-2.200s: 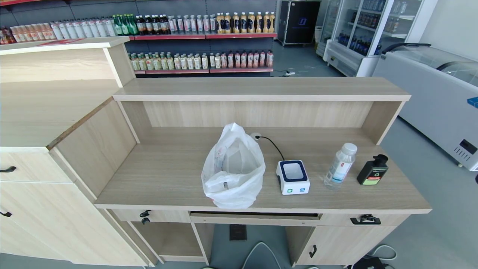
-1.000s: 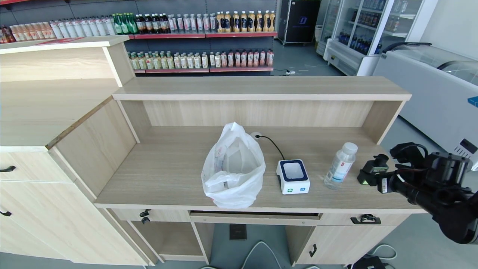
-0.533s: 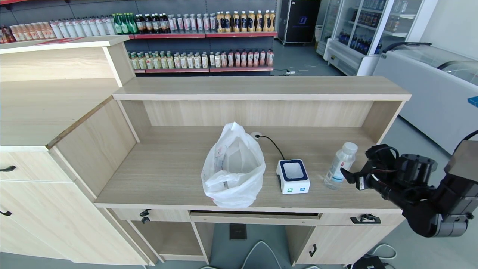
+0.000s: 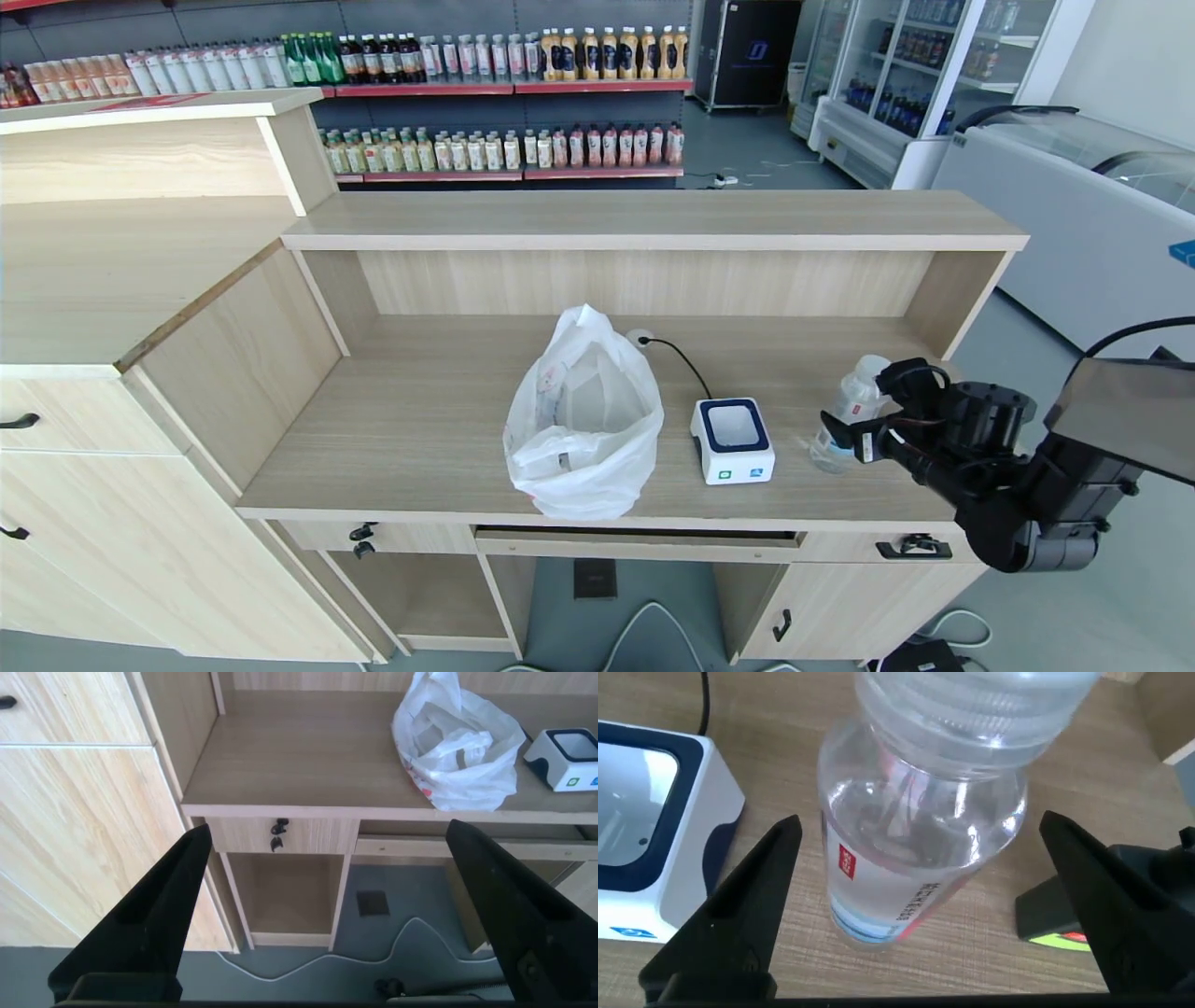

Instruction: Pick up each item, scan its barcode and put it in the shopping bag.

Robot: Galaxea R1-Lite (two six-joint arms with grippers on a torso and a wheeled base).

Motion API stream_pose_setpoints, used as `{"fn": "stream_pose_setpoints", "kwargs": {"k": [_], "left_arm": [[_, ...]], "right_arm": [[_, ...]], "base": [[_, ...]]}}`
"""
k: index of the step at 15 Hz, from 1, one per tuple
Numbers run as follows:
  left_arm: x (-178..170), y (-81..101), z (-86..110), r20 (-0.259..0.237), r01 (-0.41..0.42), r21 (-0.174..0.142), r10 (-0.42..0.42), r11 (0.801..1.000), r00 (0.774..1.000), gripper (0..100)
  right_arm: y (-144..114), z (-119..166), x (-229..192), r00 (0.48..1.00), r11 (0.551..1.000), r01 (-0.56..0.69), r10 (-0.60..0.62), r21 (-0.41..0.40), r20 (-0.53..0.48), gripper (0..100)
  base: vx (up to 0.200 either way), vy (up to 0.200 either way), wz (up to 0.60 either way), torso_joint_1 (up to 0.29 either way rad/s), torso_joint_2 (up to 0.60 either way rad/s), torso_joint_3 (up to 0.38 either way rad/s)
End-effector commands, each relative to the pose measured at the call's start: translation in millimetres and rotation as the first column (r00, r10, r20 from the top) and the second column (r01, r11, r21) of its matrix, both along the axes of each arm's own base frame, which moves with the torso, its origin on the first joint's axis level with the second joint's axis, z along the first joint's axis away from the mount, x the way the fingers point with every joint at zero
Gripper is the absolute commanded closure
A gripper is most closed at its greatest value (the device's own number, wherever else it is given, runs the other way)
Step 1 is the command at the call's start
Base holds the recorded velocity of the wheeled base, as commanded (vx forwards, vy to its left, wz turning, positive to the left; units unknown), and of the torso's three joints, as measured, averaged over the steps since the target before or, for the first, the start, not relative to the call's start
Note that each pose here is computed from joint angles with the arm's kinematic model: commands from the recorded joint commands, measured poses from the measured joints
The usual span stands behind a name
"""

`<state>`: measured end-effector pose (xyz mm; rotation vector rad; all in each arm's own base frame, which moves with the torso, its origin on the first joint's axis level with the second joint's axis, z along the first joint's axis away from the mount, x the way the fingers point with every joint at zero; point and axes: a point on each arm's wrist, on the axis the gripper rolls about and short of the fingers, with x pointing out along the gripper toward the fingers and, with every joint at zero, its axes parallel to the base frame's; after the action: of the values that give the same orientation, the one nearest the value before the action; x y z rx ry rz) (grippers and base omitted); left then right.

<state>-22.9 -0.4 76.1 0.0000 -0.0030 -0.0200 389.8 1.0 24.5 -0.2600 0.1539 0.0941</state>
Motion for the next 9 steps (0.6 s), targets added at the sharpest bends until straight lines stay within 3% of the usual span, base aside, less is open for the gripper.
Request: {"fn": "stream_pose_setpoints", "kwargs": {"k": [1, 9], "left_arm": [[0.0, 0.0, 0.0, 0.0, 0.001, 0.0, -0.001, 1.0, 1.0, 0], [0.0, 0.0, 0.0, 0.0, 0.001, 0.0, -0.001, 1.0, 1.0, 0]], "right_arm": [[5.5, -8.4, 7.4, 0.999, 0.999, -0.036, 0.036, 0.006, -0.004, 0], [23.1, -25.3, 25.2, 0.996, 0.996, -0.086, 0.086, 0.007, 0.01, 0]], "base": [[0.0, 0.0, 0.0, 0.0, 0.0, 0.0], [0.0, 0.0, 0.0, 0.0, 0.0, 0.0]]}}
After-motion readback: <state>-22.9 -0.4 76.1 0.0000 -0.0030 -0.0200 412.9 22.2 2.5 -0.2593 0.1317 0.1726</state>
